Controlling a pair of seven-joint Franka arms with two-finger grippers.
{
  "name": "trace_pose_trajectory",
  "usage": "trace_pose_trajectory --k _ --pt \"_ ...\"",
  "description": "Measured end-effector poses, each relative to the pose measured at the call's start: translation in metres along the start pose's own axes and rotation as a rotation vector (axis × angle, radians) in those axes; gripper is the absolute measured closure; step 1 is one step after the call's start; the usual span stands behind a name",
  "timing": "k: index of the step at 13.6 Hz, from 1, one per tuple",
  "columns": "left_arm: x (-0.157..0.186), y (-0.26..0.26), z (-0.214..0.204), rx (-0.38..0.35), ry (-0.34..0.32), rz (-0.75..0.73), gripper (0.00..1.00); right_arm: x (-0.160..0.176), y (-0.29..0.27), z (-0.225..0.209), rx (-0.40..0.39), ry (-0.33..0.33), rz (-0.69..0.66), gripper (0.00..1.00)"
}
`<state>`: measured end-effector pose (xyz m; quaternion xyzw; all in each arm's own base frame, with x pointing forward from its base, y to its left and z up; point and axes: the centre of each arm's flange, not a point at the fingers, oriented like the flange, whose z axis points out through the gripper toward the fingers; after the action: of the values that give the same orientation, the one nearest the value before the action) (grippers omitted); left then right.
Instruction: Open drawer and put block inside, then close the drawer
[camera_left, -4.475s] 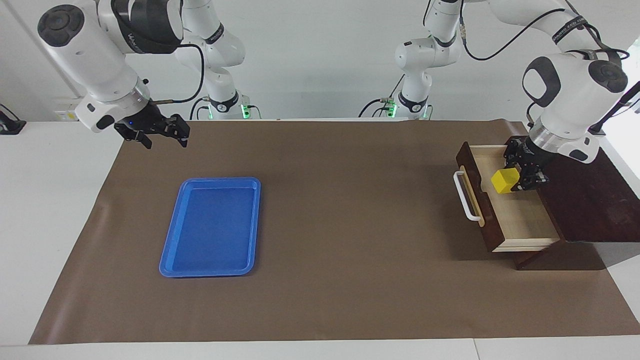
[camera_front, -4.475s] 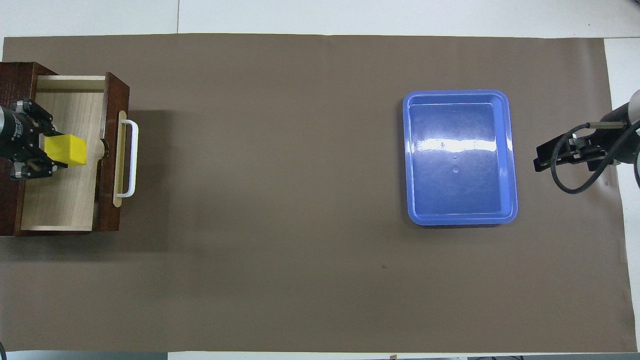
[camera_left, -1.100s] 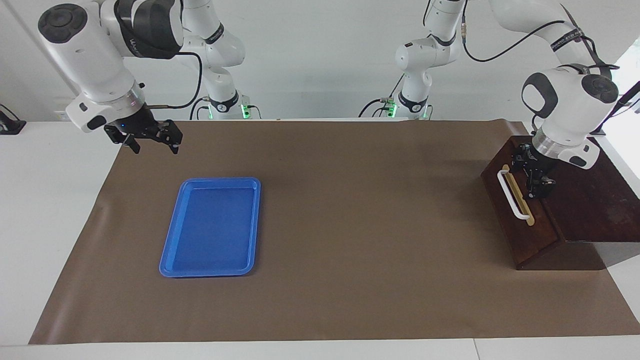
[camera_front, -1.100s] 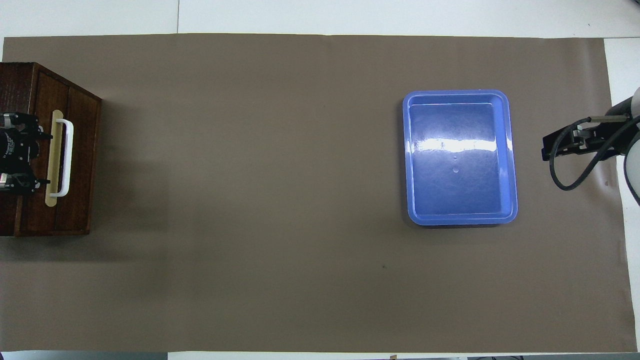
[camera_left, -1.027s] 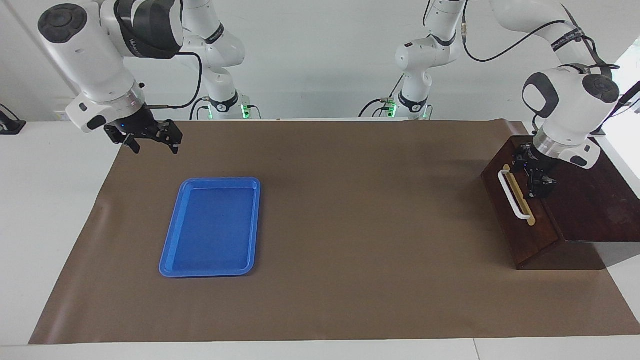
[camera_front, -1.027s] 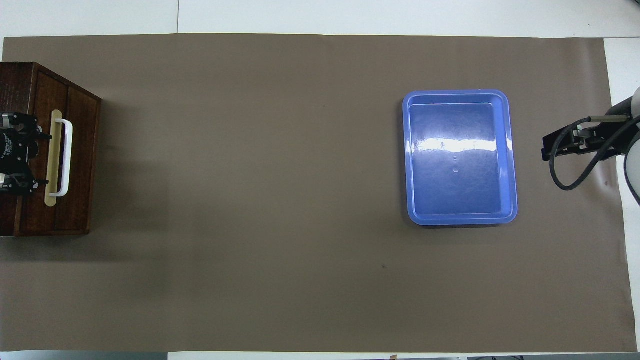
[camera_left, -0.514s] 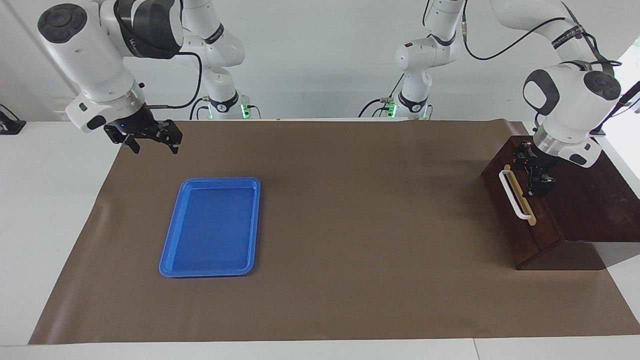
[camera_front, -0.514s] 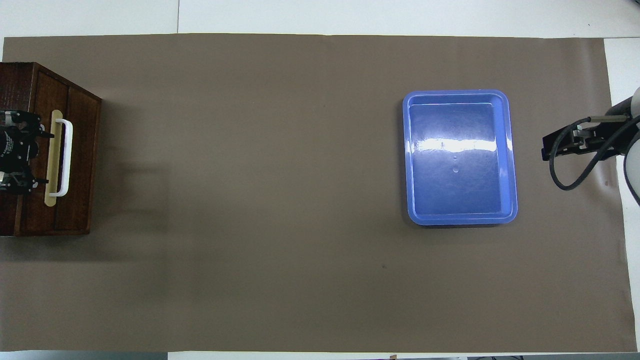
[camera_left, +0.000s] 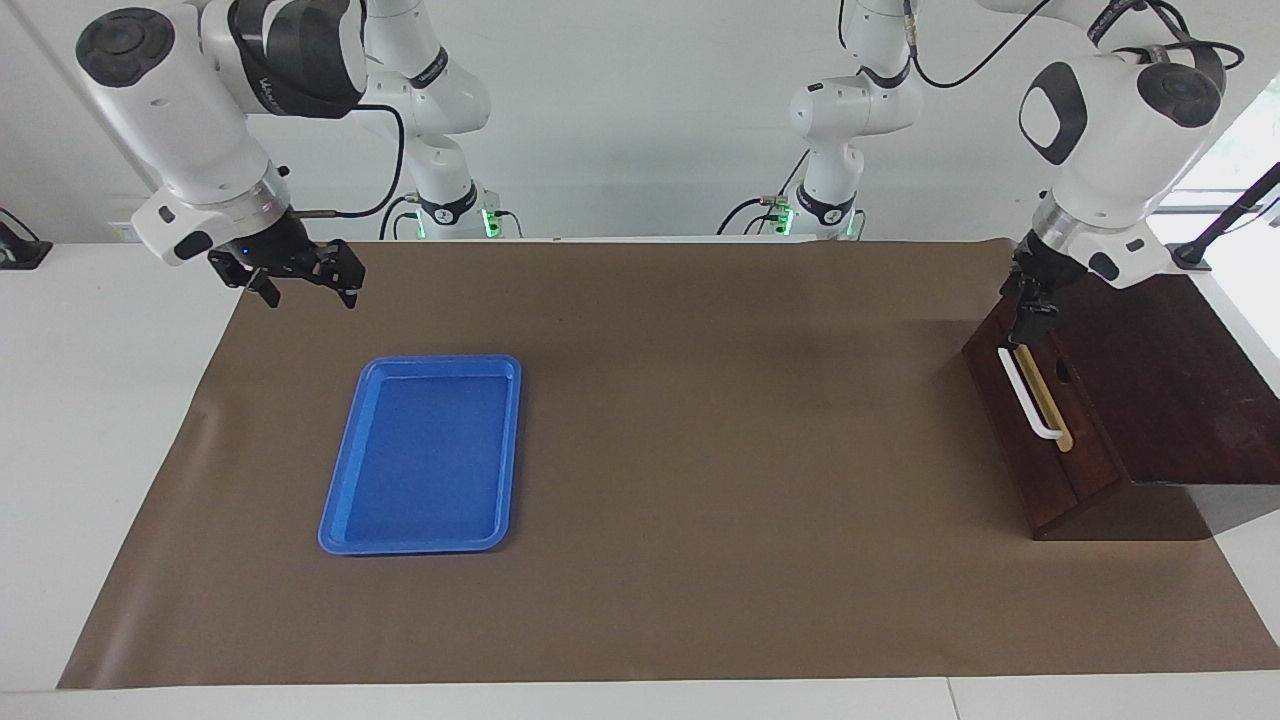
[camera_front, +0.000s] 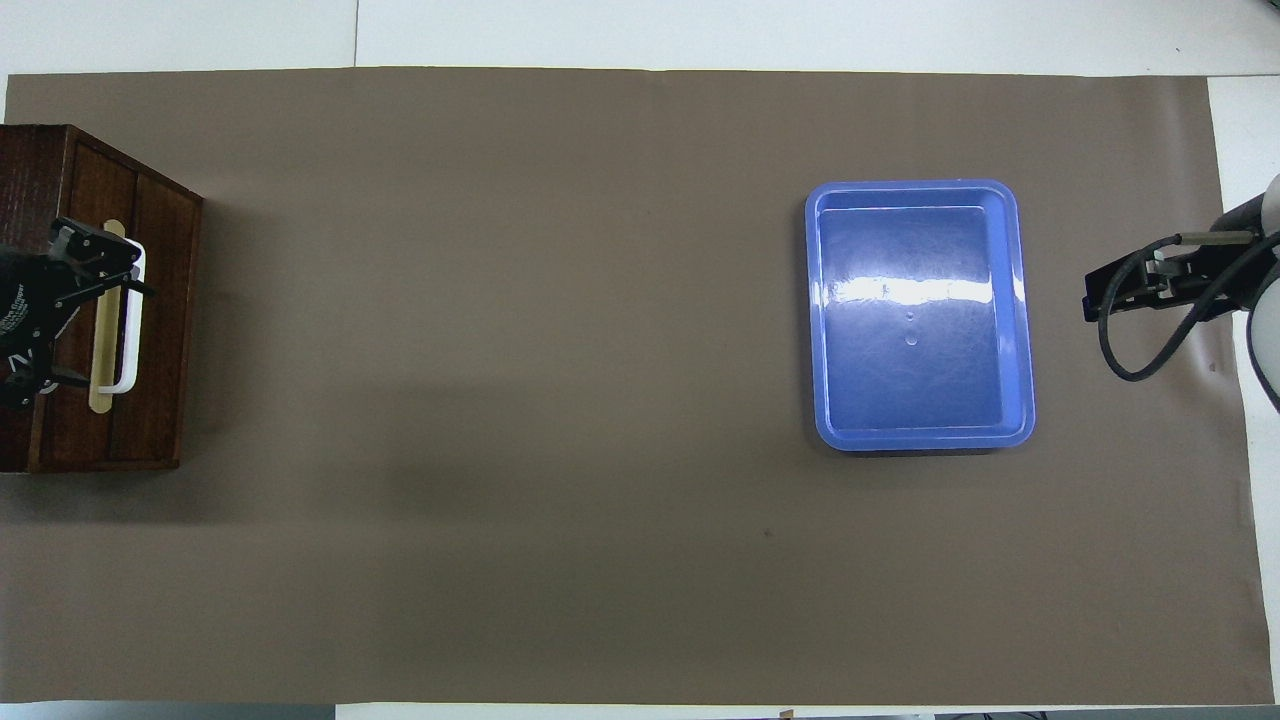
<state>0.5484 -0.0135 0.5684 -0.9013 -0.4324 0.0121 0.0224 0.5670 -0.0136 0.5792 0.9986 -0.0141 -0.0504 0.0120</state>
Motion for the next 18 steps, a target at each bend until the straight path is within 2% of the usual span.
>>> trace_pose_trajectory --k 3,7,10,13,15,18 --pt "-0.009 0.0 -0.021 -0.007 -0.042 0.237 0.0 0.0 0.0 0.0 0.0 0.0 0.0 0.0" --pt "-0.025 0.006 -0.011 0.033 -0.106 0.557 0.0 0.0 0.0 0.0 0.0 0.0 0.0 0.0" --pt "-0.027 0.012 -0.009 0.029 -0.113 0.709 0.0 0.0 0.0 0.0 0.0 0.0 0.0 0.0" --pt "-0.024 0.01 -0.009 0.023 -0.115 0.807 0.0 0.0 0.0 0.0 0.0 0.0 0.0 0.0" --pt "-0.023 0.01 -0.011 0.02 -0.114 0.823 0.0 0.0 0.0 0.0 0.0 0.0 0.0 0.0" --pt "-0.02 0.011 -0.029 -0.003 -0.077 0.828 0.0 0.0 0.0 0.0 0.0 0.0 0.0 0.0"
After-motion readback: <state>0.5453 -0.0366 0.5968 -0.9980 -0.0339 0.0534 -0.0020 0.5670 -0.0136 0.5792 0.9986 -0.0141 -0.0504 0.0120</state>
